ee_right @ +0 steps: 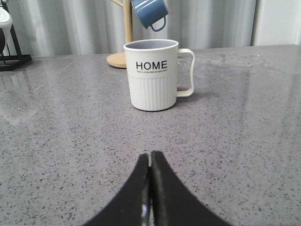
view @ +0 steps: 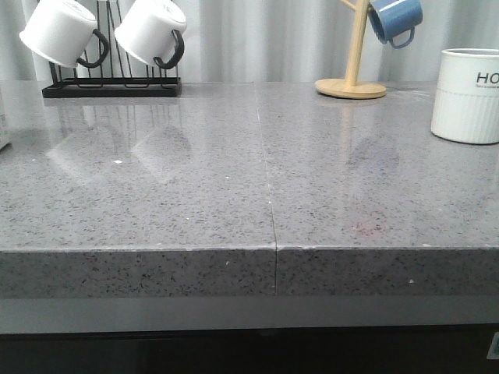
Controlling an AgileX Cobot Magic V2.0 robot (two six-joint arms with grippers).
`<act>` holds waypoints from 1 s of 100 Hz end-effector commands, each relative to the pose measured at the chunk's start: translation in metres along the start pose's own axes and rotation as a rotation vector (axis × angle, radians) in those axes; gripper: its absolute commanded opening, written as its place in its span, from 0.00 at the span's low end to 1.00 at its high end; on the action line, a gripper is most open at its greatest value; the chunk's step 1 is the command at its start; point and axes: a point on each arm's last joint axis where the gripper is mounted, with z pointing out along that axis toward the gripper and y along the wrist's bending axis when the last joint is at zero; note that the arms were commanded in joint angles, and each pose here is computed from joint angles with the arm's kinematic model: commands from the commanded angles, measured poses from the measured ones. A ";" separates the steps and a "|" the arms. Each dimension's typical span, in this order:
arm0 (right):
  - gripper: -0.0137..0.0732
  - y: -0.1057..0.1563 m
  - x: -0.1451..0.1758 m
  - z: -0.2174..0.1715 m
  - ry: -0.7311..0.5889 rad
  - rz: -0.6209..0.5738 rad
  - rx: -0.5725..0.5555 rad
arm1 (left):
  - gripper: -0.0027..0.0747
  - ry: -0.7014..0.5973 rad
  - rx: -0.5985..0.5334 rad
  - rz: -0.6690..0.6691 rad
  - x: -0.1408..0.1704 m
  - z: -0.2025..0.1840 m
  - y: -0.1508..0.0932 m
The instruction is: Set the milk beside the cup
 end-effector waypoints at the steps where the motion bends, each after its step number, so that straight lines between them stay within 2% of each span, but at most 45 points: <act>1: 0.08 0.001 -0.015 -0.003 -0.122 -0.008 -0.002 | 0.01 -0.070 -0.004 -0.007 0.005 0.000 0.001; 100: 0.08 0.001 -0.018 -0.004 -0.121 -0.017 -0.001 | 0.01 -0.070 -0.004 -0.007 0.005 0.000 0.001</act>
